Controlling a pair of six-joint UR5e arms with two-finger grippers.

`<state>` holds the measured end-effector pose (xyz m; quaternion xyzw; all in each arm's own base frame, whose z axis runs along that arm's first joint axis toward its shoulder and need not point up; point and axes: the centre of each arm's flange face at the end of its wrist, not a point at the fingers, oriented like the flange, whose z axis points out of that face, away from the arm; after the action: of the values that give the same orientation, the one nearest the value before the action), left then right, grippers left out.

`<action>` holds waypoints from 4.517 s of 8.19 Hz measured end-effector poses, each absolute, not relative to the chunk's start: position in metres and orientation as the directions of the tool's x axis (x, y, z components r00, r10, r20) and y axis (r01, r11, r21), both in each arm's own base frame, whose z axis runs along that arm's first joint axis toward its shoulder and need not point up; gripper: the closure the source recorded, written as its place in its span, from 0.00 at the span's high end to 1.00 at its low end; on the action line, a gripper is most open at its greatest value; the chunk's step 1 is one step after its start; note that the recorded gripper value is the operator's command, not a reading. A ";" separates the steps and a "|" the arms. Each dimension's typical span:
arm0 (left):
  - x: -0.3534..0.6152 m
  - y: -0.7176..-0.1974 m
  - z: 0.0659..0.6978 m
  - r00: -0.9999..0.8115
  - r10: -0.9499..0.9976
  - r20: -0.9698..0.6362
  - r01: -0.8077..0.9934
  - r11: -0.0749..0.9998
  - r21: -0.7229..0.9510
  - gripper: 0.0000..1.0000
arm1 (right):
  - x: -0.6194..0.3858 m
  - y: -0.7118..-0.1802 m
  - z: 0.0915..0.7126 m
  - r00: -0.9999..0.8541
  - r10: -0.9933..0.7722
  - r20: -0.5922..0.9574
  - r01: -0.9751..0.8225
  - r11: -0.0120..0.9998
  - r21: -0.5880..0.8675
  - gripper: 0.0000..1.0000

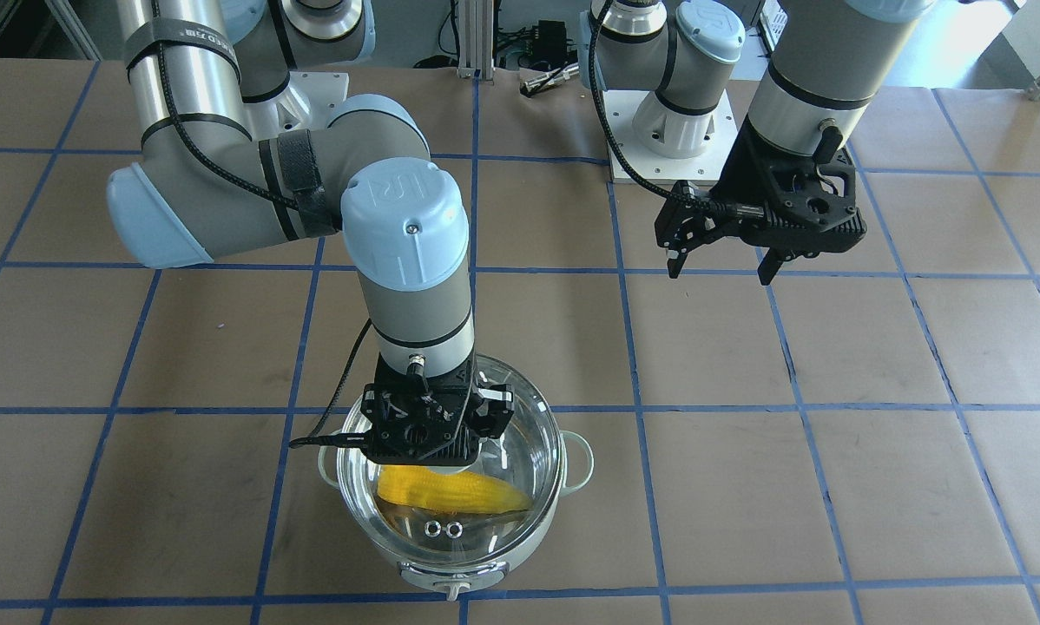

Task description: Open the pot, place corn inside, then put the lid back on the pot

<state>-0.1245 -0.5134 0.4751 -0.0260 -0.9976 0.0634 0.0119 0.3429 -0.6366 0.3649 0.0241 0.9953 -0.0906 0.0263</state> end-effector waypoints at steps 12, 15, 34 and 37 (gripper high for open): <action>-0.125 -0.514 0.470 -0.998 0.054 0.022 0.051 0.992 -0.119 1.00 | 0.344 -0.637 0.356 -0.997 0.044 -0.059 0.054 0.981 -0.185 0.24; -0.125 -0.514 0.470 -0.998 0.054 0.022 0.051 0.992 -0.119 1.00 | 0.344 -0.638 0.355 -0.998 0.038 -0.059 0.049 0.982 -0.185 0.24; -0.125 -0.514 0.470 -0.998 0.055 0.023 0.052 0.992 -0.117 1.00 | 0.345 -0.640 0.353 -0.997 0.047 -0.067 0.060 0.979 -0.194 0.24; -0.125 -0.514 0.470 -0.998 0.055 0.023 0.053 0.992 -0.116 1.00 | 0.345 -0.640 0.350 -0.997 0.045 -0.066 0.057 0.980 -0.191 0.24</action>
<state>-0.1246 -0.5141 0.4697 -0.0271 -0.9979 0.0579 0.0129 0.3453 -0.6404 0.3504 0.0259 0.9945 -0.0967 0.0308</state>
